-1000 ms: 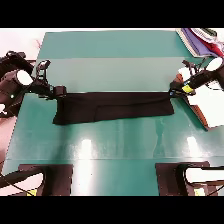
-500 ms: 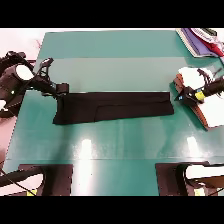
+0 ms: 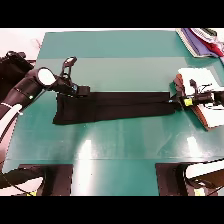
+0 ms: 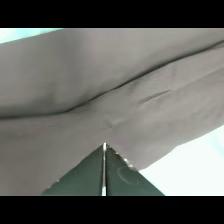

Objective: Fold the shirts.

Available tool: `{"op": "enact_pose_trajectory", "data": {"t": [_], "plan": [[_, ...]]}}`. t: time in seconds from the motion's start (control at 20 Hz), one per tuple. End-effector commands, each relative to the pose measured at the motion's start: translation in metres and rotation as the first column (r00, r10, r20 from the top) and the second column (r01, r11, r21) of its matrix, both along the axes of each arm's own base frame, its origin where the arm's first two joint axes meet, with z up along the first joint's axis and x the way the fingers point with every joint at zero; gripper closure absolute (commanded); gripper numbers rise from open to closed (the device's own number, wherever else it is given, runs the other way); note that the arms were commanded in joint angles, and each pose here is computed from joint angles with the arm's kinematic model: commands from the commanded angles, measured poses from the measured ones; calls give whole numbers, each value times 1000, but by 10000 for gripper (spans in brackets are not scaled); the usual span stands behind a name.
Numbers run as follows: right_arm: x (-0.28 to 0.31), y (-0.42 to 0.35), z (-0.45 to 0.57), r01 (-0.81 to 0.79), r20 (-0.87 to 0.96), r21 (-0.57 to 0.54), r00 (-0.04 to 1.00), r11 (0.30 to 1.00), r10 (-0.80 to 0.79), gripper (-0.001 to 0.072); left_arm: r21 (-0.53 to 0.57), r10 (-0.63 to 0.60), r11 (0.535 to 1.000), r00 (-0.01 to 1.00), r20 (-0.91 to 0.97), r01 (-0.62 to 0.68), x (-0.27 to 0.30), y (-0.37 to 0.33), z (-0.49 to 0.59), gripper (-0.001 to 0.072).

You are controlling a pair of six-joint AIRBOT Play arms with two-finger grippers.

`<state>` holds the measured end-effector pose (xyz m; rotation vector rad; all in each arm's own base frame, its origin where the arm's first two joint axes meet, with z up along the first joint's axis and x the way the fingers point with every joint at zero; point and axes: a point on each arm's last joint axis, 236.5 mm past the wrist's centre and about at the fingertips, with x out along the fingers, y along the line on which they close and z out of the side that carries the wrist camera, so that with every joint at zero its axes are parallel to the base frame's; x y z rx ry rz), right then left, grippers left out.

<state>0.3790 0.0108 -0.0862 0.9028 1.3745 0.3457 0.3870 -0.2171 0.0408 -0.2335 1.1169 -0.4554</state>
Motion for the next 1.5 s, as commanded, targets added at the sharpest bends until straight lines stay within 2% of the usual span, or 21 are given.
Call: {"op": "enact_pose_trajectory", "data": {"t": [0.0,0.05,0.2,0.55,1.0,1.25,1.35,1.45], "plan": [[6,16,-3,-56,53,-17,997,998,57,663,-38,-12,999,1000,-6,11,0,-31,-10,681],[6,20,6,-83,79,-22,993,996,84,691,-50,-17,999,1000,-22,16,0,-40,-16,681],[17,32,65,-146,211,-71,965,987,158,692,-66,-49,997,996,-70,45,8,-69,-40,681],[34,108,249,-193,533,-191,803,962,267,692,-71,-105,993,985,-135,96,29,-123,-90,681],[3,223,331,-351,662,-181,647,919,378,692,-140,-71,989,991,-115,55,53,-143,-95,681],[-2,260,344,-368,710,-164,600,915,369,692,-104,-89,991,993,-81,80,71,-115,-56,681],[-5,283,347,-385,730,-138,584,912,357,692,-65,-49,997,999,-15,48,93,-72,-17,681],[-10,321,345,-430,735,-58,593,901,330,692,-40,28,999,997,75,-25,114,-16,32,681]]}}
